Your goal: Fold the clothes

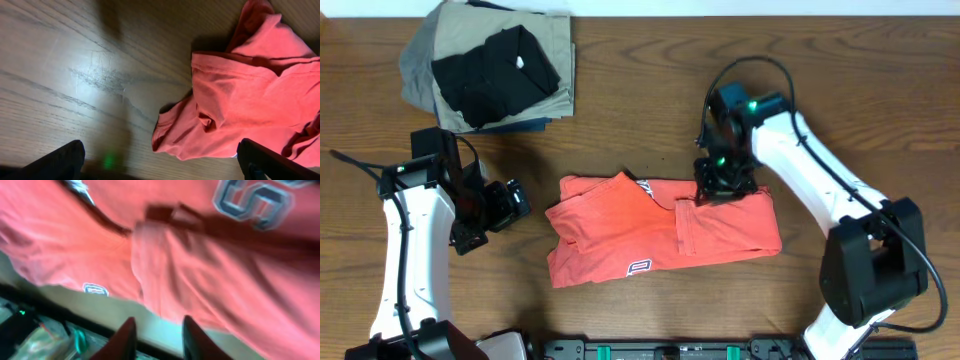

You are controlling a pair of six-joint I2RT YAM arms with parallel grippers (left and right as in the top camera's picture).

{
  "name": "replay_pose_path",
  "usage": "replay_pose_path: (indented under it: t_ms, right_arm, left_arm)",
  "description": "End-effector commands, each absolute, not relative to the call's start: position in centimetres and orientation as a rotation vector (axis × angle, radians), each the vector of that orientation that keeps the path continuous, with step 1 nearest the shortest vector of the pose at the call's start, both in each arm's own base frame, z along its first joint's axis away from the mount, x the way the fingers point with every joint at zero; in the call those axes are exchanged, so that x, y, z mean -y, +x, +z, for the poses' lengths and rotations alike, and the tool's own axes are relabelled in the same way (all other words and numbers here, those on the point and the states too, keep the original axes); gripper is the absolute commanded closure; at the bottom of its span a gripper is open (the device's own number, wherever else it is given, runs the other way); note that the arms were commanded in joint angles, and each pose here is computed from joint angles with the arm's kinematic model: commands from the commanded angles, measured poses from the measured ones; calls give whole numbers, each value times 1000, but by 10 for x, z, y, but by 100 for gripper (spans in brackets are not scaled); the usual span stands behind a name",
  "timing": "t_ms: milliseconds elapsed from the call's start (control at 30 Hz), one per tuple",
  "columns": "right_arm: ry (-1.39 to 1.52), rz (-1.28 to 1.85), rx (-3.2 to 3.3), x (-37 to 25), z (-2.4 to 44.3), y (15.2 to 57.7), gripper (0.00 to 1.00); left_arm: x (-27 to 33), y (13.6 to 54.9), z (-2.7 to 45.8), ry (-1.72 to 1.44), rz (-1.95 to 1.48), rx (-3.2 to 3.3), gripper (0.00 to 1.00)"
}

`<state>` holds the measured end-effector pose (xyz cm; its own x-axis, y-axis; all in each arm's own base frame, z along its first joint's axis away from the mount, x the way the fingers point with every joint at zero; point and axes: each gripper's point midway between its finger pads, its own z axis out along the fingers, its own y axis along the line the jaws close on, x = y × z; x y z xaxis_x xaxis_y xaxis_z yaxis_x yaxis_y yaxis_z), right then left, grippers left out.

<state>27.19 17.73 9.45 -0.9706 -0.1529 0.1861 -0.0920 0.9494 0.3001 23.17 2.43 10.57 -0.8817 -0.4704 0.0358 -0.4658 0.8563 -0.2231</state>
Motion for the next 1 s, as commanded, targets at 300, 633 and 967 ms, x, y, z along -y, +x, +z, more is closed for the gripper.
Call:
replay_pose_path:
  t_ms: [300,633,967]
  right_arm:
    - [284,-187,2854,-170,52,234,74]
    - [244,-133,2875,-182,10,208,69]
    - [132,351,2990,-115,94,269,45]
  left_arm:
    - [-23,230,103,-749,-357,-3023,2]
    - [-23,230,103,-749,-357,-3023,2]
    - [-23,230,103,-749,-357,-3023,2]
